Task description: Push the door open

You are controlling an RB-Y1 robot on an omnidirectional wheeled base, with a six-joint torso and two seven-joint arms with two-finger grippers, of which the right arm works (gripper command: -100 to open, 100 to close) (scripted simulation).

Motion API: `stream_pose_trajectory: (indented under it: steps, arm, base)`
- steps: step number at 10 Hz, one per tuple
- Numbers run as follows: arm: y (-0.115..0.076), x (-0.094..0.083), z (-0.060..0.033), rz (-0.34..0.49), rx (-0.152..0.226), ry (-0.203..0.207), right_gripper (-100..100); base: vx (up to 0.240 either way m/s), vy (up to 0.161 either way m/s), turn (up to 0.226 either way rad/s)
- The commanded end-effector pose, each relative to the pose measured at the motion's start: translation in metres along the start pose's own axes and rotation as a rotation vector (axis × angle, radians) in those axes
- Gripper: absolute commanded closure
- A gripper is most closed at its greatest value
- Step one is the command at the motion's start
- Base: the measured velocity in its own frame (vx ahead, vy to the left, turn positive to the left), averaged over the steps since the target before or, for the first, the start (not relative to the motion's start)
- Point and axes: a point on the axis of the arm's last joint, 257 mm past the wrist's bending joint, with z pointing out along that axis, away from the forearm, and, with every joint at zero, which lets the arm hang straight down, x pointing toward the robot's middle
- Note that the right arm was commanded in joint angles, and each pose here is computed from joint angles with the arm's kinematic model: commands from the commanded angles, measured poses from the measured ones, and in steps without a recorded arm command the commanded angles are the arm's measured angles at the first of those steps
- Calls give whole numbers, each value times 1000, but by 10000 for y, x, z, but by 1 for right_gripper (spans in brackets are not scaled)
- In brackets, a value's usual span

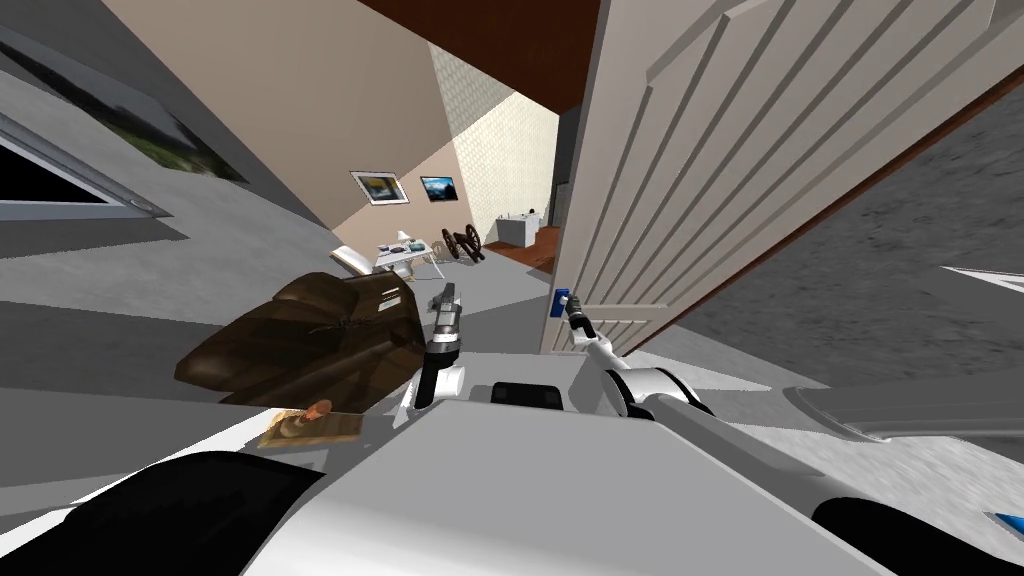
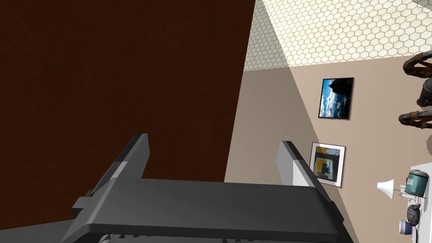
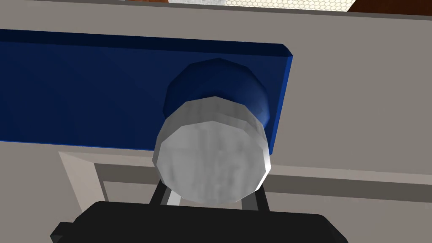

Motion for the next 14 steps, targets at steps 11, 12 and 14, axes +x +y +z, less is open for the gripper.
stream_pose_trajectory:
  steps: [11,12,14]
  arm:
    - [21,-637,-49,6,-4,-120,100]
    - [21,-676,-54,7,-4,-127,100]
    - [17,-887,-86,0,-3,-158,100]
  base:
    - [165,108,-53]
    - [183,106,-41]
    - [109,28,-57]
